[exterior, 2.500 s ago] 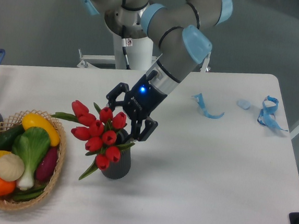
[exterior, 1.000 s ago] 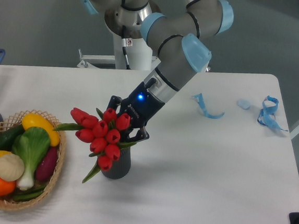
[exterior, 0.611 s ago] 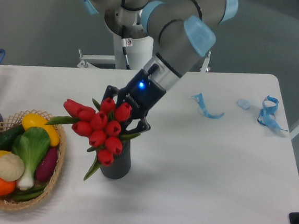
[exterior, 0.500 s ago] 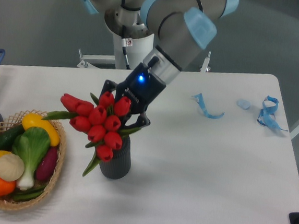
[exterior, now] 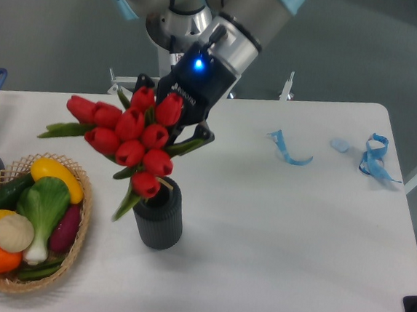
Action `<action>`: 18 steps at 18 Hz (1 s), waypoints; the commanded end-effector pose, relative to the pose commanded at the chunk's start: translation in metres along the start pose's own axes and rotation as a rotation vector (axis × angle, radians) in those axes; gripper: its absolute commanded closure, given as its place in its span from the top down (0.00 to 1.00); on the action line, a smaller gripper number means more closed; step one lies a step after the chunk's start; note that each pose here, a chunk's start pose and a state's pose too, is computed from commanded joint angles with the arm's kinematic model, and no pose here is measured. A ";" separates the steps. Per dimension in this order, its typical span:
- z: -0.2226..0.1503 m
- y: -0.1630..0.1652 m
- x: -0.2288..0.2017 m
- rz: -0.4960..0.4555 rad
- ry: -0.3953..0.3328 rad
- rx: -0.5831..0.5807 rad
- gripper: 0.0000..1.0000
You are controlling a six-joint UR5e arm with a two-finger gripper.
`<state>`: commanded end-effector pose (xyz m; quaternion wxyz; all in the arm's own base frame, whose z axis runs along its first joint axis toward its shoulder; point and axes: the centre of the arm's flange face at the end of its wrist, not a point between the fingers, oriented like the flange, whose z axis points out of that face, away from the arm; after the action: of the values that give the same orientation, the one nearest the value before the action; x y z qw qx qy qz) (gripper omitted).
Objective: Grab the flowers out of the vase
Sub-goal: 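Lift the tulip bouquet up out of the vase and carry it away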
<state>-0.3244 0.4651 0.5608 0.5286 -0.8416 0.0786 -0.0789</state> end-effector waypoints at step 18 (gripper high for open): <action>-0.111 0.110 -0.141 0.035 -0.241 -0.036 0.40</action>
<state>-0.4912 0.3510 0.5027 0.5202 -0.8528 0.0304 0.0336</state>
